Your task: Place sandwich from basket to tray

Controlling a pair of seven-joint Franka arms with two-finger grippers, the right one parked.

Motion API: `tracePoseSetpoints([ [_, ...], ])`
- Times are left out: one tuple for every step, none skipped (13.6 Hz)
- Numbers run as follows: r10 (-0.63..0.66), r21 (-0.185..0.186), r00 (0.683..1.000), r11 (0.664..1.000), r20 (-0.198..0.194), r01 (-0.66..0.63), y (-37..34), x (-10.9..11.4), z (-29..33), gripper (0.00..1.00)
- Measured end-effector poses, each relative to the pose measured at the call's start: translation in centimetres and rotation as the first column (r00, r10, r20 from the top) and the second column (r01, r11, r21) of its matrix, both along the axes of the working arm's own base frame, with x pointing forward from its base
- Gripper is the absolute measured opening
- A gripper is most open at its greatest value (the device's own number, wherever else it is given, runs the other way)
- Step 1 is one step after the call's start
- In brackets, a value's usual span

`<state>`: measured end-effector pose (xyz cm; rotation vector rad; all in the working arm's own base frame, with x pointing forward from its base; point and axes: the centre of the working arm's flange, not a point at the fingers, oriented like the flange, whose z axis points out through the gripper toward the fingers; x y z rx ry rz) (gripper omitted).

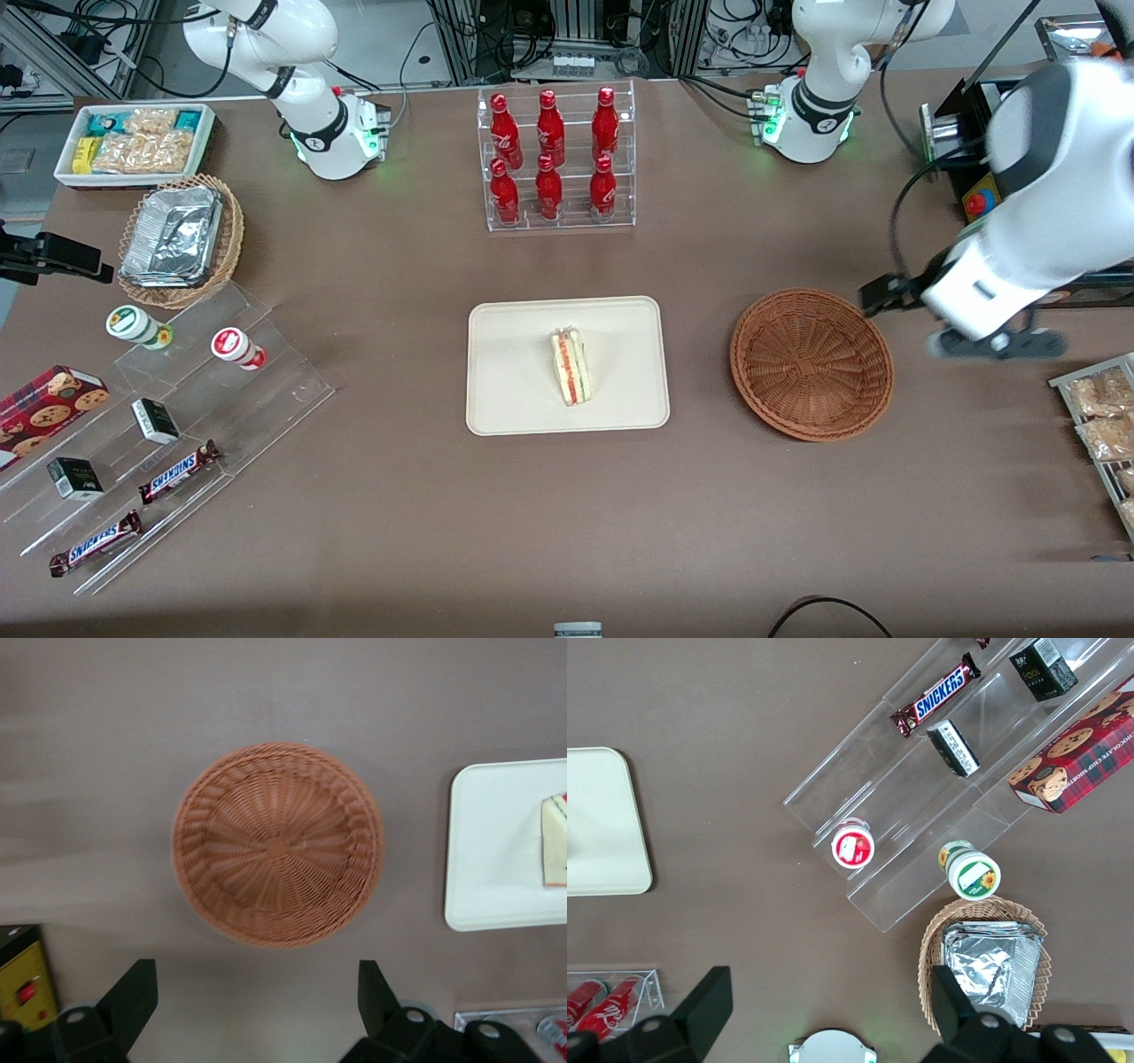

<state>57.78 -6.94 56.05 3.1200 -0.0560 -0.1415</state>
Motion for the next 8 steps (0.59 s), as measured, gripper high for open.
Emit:
tracePoseSetpoints([
  [0.012, 0.0, 1.0, 1.0, 0.014, -0.012, 1.0, -0.6, 1.3, 1.0],
  [0.027, 0.001, 0.999, 1.0, 0.029, -0.027, 2.0, -1.0, 2.3, 1.0],
  [0.043, 0.0, 0.998, 0.999, 0.043, -0.043, 3.1, -1.3, 3.2, 1.0],
  [0.057, 0.0, 0.997, 0.998, 0.052, -0.057, 4.1, -1.6, 3.9, 1.0],
  [0.068, 0.0, 0.996, 0.998, 0.058, -0.068, 4.8, -1.7, 4.4, 1.0],
  [0.076, 0.0, 0.995, 0.997, 0.061, -0.076, 5.3, -1.9, 4.9, 1.0],
  [0.081, 0.0, 0.995, 0.997, 0.064, -0.082, 5.6, -2.0, 5.3, 1.0],
  [0.086, 0.0, 0.994, 0.996, 0.065, -0.086, 5.9, -2.1, 5.7, 1.0],
])
